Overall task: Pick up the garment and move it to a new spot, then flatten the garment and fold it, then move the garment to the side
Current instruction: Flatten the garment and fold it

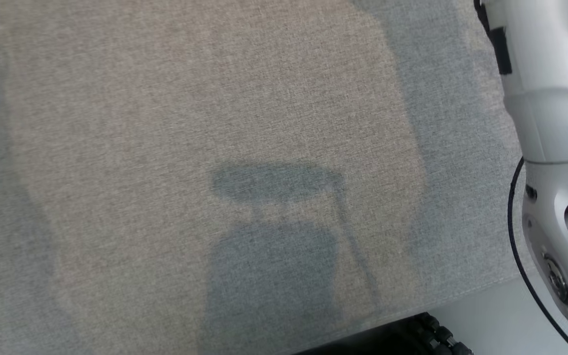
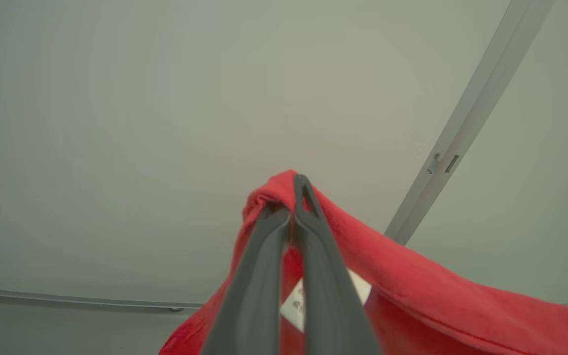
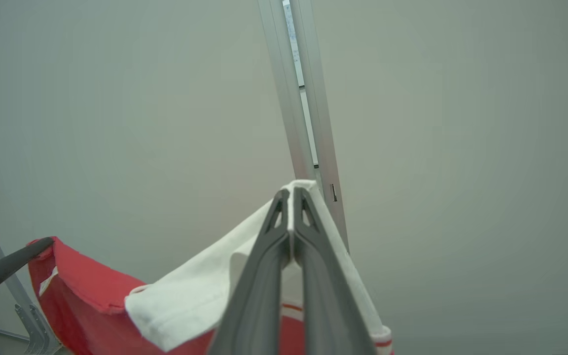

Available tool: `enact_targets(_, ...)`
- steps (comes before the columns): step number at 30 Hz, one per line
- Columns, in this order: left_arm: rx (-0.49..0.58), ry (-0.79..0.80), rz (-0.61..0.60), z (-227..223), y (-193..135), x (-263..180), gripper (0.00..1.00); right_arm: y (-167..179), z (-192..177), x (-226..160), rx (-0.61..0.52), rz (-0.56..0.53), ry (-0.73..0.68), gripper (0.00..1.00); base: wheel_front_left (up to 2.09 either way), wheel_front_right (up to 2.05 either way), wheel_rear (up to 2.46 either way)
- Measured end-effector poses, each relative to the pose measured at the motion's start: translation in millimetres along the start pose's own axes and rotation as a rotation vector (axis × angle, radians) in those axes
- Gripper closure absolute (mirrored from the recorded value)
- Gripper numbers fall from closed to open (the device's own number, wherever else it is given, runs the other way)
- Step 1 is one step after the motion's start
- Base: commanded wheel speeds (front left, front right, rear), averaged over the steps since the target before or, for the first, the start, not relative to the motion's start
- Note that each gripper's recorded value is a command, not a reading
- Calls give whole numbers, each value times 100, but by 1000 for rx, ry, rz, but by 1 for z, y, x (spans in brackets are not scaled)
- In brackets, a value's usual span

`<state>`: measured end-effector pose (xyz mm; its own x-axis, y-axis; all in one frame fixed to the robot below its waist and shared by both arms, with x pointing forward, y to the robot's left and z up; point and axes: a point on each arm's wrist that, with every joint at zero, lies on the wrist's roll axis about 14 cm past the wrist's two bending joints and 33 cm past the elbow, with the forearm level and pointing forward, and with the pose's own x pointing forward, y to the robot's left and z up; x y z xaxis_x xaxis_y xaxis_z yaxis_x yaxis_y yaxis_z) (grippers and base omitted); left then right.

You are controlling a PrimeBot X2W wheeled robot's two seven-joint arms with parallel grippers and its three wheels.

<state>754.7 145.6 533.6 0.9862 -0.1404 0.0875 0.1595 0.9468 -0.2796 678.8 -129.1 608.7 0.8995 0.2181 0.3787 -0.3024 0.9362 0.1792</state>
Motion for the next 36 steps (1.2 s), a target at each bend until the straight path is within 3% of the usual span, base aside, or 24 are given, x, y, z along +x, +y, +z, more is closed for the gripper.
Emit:
enact_targets(5,-38,48,-32,-31,-7,0,100,-8,-16,-13,-7,-15,29,100,0,0,0)
enact_targets(16,-119,98,-80,-22,-22,-34,100,0,-34,-53,48,-44,116,100,0,0,0)
enact_targets(26,-250,200,-158,-35,-38,-133,100,-11,-45,-145,174,-152,219,100,0,0,0)
enact_targets(36,-370,221,-61,-40,-18,-249,100,16,-18,-215,256,-167,213,100,0,0,0)
